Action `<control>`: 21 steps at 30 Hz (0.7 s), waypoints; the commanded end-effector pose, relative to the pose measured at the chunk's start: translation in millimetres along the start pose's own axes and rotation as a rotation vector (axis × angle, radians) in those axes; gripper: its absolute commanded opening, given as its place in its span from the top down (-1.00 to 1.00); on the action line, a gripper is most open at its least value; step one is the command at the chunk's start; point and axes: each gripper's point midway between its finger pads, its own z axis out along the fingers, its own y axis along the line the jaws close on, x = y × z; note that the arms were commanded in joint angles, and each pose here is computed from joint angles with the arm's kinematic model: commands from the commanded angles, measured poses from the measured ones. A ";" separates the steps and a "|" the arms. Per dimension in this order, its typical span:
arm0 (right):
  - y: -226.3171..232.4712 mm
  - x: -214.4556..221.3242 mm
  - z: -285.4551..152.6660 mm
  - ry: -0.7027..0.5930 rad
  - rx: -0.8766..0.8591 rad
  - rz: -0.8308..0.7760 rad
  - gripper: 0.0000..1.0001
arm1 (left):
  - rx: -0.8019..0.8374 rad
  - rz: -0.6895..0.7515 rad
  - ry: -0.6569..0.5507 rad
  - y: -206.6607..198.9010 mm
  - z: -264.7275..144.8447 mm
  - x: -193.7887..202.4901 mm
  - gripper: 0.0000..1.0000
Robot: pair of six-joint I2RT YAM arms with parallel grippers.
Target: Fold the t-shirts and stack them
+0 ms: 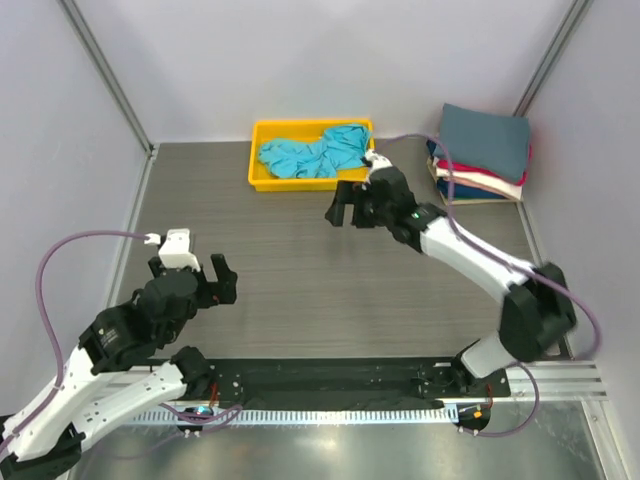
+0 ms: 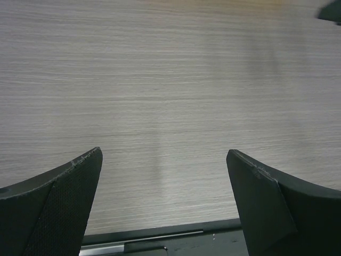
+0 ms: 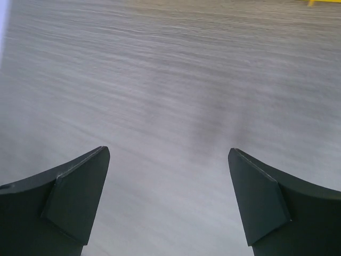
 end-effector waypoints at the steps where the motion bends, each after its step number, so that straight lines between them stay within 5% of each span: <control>1: 7.6 -3.7 -47.0 -0.113 -0.031 0.043 -0.99 | 0.024 -0.043 -0.068 -2.2 -6.4 -17.9 -0.99; 7: 2.0 79.3 -96.8 -0.133 0.033 0.017 -0.99 | 0.059 0.016 -0.047 -43.2 24.3 -28.4 -0.99; 10: -4.1 107.3 -109.7 -0.148 0.037 0.076 -0.99 | 0.022 0.046 -0.113 -62.7 39.6 -64.7 -1.00; 14: -30.8 141.9 -115.7 -0.155 0.086 0.089 -0.99 | -0.018 0.064 -0.024 -96.8 103.4 -89.3 -0.99; 18: -42.3 147.5 -125.3 -0.168 0.095 0.067 -0.99 | -0.016 -0.064 0.022 -97.5 168.8 -136.1 -1.00; 21: -39.9 145.8 -130.9 -0.170 0.074 0.070 -0.99 | -0.058 -0.045 0.101 -94.9 231.7 -127.3 -1.00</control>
